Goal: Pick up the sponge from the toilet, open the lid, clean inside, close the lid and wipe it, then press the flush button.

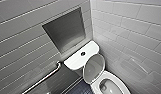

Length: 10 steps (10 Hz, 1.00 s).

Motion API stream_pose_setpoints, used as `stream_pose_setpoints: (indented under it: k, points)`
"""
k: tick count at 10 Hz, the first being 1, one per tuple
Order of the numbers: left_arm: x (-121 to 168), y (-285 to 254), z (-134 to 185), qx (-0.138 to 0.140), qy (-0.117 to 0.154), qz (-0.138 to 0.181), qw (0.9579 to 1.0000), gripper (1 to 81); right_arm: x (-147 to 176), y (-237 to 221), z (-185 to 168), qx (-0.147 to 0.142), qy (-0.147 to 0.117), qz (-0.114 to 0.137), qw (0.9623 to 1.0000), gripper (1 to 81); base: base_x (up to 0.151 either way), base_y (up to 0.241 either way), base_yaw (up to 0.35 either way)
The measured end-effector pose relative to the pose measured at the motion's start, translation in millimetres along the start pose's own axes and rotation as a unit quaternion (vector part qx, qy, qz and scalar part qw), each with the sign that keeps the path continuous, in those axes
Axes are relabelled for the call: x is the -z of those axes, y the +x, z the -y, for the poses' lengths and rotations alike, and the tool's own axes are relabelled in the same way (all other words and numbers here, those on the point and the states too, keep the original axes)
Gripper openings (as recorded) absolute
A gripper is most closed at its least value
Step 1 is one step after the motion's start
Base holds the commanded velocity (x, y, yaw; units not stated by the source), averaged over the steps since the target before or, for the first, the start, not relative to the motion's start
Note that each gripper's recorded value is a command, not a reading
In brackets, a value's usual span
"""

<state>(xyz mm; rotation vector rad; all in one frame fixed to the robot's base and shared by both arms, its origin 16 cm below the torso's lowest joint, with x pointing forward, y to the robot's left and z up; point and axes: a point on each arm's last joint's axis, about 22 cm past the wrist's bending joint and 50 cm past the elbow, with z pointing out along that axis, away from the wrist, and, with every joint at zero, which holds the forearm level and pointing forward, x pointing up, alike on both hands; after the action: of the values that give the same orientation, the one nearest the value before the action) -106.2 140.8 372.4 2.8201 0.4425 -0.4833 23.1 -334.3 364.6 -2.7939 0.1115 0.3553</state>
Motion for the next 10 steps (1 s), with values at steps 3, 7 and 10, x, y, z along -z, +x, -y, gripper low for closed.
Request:
stream_pose_setpoints:
  k: [3,7,10]
  points:
    - [0,0,0,0.0,0.0,-0.001,1.0,81.1,26,24,20,-0.015,0.042,-0.025,0.9987,1.0,0.0,0.0,0.0]
    - [-2,2,-7,0.0,-0.005,-0.002,1.0,81.1,81,81,71,-0.041,0.119,-0.043,0.9912,1.0,0.0,0.0,0.0]
    - [-2,2,-7,-0.001,-0.004,-0.002,1.0,81.1,103,184,105,-0.022,0.159,-0.098,0.9821,1.0,0.0,0.0,0.0]
